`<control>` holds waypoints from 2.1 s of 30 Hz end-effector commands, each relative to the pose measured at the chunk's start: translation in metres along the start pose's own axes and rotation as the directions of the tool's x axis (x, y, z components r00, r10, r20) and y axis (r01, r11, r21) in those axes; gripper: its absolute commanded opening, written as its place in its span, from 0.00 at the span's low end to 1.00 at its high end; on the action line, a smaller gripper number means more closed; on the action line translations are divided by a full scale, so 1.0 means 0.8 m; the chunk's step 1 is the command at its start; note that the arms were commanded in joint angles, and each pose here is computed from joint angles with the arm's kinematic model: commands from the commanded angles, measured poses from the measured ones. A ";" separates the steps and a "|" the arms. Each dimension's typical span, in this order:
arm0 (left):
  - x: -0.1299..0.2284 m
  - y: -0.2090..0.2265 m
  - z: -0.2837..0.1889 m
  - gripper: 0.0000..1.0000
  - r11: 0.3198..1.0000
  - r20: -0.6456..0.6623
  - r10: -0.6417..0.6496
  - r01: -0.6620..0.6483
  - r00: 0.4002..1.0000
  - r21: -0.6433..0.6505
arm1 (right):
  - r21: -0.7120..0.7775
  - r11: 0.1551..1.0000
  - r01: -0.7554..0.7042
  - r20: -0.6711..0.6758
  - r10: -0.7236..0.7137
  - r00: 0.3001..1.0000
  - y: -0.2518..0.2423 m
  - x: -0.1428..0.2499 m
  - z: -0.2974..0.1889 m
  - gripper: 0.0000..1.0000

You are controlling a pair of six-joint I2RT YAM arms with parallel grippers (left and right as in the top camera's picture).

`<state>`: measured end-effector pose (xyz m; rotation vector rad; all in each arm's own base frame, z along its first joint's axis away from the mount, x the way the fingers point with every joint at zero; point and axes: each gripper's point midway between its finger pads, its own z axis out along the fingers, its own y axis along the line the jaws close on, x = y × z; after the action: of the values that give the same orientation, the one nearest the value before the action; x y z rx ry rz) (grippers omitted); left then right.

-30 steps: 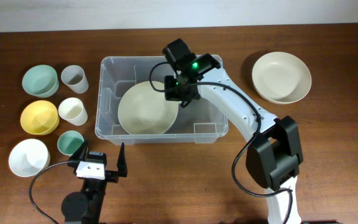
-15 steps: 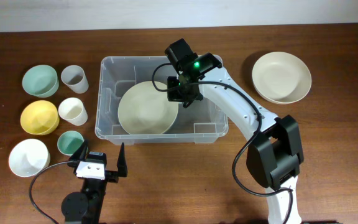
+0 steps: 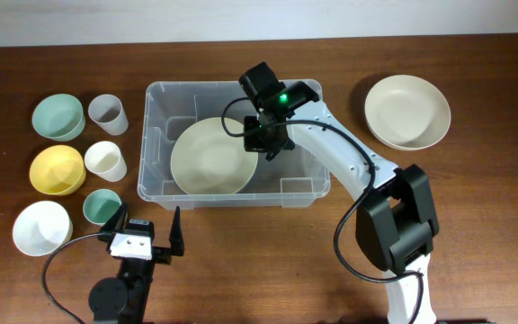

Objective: Pack container
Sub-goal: 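Adjust the cream bowl's seating in the blue bowl, then release, then move the right gripper to the back cream bowl and grasp its rim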

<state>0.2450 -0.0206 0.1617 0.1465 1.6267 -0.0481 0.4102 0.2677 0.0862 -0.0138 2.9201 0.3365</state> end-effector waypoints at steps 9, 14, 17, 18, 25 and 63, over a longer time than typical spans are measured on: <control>0.003 0.002 0.000 1.00 1.000 -0.004 -0.007 0.007 1.000 -0.006 | 0.025 1.000 -0.013 -0.010 0.014 1.000 -0.010 0.003 0.013 0.04; 0.003 0.002 0.000 1.00 1.000 -0.004 -0.007 0.007 1.000 -0.006 | 0.025 1.000 -0.014 -0.011 0.014 1.000 -0.010 0.003 0.014 0.04; 0.003 0.002 0.000 1.00 1.000 -0.004 -0.007 0.007 1.000 -0.006 | 0.023 1.000 -0.014 -0.011 0.014 1.000 -0.009 0.003 0.015 0.04; 0.003 0.002 0.000 1.00 1.000 -0.003 -0.006 0.006 1.000 -0.006 | 0.021 1.000 -0.013 -0.007 0.014 1.000 -0.009 0.002 0.015 0.04; 0.003 0.002 0.000 1.00 1.000 -0.004 -0.007 0.007 1.000 -0.006 | 0.050 0.999 -0.008 0.070 0.004 0.998 -0.007 -0.022 -0.020 0.04; 0.003 0.002 0.000 1.00 1.000 -0.004 -0.007 0.007 1.000 -0.006 | 0.203 0.657 -0.726 0.068 0.730 0.680 -0.479 0.013 -0.156 0.99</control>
<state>0.2450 -0.0206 0.1617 0.1465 1.6267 -0.0481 0.3901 -0.1455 0.1384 1.2327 2.7684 -0.0131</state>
